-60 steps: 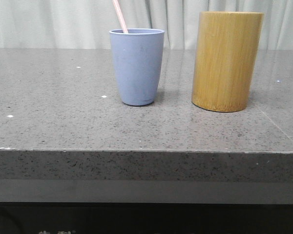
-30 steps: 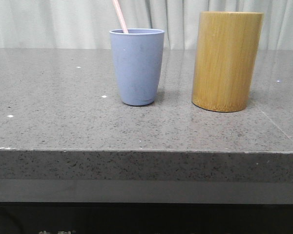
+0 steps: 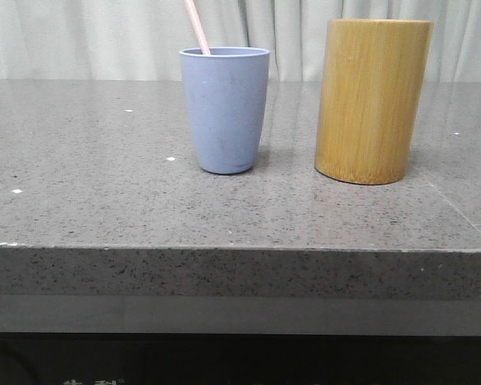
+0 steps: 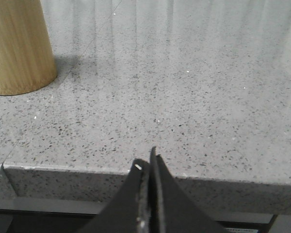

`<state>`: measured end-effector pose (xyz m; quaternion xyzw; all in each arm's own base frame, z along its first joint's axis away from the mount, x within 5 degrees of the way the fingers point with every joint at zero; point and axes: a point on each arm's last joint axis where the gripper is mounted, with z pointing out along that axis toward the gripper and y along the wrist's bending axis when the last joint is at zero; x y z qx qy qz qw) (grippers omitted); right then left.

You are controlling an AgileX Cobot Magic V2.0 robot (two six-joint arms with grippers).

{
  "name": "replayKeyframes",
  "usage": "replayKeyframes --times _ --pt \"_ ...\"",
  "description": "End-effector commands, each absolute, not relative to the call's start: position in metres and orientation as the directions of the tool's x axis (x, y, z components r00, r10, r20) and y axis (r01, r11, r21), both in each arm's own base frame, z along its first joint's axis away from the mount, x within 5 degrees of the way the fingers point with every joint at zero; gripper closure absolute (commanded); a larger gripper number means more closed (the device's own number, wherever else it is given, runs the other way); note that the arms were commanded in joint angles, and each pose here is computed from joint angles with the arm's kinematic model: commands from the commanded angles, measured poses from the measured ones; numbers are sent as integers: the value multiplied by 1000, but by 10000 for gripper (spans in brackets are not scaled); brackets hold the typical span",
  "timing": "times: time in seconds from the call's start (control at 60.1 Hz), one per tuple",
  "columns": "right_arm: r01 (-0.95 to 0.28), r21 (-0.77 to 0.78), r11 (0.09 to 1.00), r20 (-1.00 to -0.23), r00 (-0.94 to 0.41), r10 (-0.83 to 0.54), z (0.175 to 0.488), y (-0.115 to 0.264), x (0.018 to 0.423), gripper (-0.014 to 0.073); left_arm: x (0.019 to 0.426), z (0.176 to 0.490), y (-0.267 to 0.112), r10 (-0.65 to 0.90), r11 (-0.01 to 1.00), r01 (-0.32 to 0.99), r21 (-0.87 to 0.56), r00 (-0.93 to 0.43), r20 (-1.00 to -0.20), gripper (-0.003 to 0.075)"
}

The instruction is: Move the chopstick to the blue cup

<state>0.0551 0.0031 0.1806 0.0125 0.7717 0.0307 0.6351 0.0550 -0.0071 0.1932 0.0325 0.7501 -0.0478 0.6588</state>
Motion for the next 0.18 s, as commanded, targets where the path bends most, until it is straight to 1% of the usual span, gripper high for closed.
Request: replayKeyframes --times 0.0,0.166 --pt "-10 53 999 -994 -94 52 190 2 55 682 54 199 -6 -39 993 109 -43 -34 -999 739" --pt "-10 53 999 -994 -94 52 190 2 55 682 54 199 -6 -39 993 109 -43 -34 -999 739"
